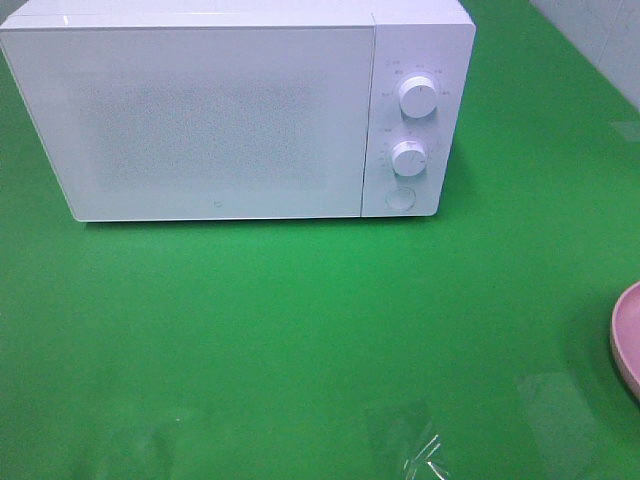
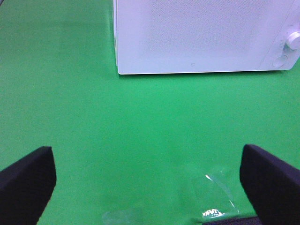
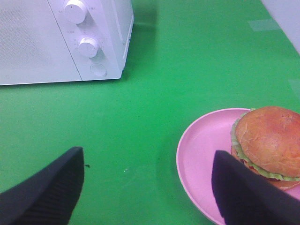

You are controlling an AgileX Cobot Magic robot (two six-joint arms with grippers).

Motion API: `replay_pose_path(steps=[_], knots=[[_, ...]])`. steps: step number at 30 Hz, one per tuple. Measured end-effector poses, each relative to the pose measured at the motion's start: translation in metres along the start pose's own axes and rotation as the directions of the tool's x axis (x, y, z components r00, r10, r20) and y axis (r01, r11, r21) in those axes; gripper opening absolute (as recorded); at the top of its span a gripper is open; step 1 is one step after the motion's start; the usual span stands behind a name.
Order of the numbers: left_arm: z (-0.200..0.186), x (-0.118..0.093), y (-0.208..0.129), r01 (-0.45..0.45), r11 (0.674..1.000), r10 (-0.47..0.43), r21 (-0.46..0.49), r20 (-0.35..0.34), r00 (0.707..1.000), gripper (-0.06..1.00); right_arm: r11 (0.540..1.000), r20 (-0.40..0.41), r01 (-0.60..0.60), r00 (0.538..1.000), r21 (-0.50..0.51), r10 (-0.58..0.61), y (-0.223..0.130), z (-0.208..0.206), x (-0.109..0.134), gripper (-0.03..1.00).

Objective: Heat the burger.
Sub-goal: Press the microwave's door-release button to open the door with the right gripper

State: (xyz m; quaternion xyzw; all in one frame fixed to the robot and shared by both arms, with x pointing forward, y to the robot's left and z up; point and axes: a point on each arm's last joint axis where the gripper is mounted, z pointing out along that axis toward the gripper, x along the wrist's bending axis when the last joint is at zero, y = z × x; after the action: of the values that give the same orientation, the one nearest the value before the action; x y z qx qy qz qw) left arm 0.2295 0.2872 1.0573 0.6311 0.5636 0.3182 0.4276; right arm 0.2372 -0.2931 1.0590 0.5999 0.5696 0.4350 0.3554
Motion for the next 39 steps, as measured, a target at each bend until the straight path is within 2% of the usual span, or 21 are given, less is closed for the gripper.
replay_pose_path(steps=[17,24,34,39], knots=[[0.000,0.000,0.000,0.000,1.000,0.000,0.000,0.000,1.000,0.99,1.000,0.000,0.000,1.000,-0.001,0.000,0.000,0.000,0.000,0.73],[0.000,0.000,0.000,0.000,1.000,0.000,0.000,0.000,1.000,0.99,0.999,-0.008,-0.003,1.000,-0.046,0.003,0.015,-0.006,0.002,0.73],[0.000,0.000,0.000,0.000,1.000,0.000,0.000,0.000,1.000,0.99,0.999,0.004,-0.017,1.000,0.028,0.017,0.038,0.027,0.002,0.73],[0.000,0.000,0.000,0.000,1.000,0.000,0.000,0.000,1.000,0.99,0.999,0.009,-0.022,1.000,0.034,0.022,0.047,0.043,0.002,0.73]])
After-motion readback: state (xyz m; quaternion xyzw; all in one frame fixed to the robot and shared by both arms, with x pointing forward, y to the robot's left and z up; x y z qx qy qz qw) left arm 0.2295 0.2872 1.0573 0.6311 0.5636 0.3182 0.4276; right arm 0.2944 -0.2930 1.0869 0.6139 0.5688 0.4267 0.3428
